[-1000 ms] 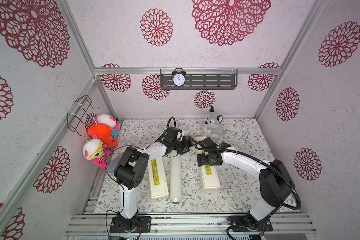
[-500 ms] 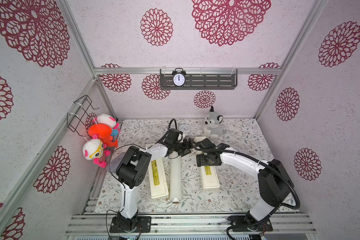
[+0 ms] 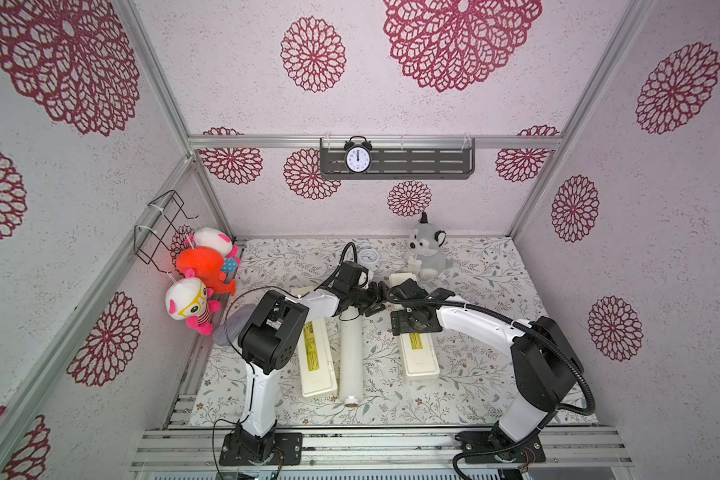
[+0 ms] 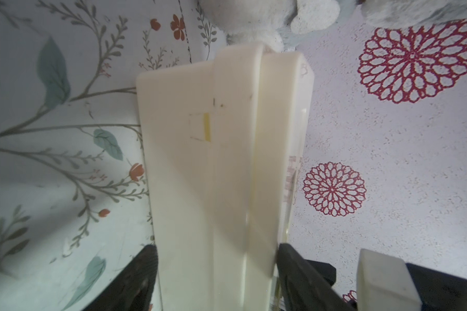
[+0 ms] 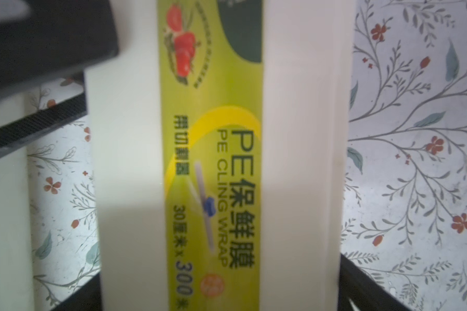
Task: Put plastic wrap rolls into dispensers
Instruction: Close the lid on the plastic wrap cutting box.
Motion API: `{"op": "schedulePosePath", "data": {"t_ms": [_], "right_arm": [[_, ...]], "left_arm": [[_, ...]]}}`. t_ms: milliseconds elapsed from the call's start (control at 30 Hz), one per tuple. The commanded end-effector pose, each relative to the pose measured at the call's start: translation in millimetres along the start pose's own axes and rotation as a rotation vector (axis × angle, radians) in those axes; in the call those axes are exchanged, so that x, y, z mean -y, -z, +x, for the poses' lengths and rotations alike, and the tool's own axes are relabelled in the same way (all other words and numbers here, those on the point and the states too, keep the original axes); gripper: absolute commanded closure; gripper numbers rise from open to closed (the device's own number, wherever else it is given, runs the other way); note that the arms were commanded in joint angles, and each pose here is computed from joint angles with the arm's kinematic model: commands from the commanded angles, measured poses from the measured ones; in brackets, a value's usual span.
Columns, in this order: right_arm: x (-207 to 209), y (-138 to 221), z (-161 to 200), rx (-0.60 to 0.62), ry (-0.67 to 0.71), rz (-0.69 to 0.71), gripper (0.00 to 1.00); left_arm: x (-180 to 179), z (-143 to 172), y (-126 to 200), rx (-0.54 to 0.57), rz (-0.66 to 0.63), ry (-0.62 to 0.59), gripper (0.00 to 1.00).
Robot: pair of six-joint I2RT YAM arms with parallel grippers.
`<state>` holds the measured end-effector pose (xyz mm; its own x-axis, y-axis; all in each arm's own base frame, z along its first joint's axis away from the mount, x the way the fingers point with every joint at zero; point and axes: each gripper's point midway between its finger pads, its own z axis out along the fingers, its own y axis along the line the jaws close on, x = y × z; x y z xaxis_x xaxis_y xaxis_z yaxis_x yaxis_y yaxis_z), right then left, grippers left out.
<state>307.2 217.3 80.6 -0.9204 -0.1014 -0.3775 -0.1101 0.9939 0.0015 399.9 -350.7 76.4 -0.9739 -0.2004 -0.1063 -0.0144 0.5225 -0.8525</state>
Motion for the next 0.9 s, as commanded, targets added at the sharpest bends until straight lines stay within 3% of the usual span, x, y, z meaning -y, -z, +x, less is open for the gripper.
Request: {"op": "schedulePosePath", "data": {"t_ms": [0, 333, 867], "right_arm": [[-2, 7, 7, -0.014, 0.012, -0.021, 0.01], [-4, 27, 0, 0.011, -0.001, -0.078, 0.01], [31, 36, 6, 0.032, -0.016, -0.062, 0.01]], "left_arm": [[-21, 16, -8, -0.036, -0.054, 0.031, 0.27], [-40, 23, -9, -0.041, -0.133, 0.038, 0.30], [-59, 25, -14, -0.031, -0.189, 0.067, 0.31]]}}
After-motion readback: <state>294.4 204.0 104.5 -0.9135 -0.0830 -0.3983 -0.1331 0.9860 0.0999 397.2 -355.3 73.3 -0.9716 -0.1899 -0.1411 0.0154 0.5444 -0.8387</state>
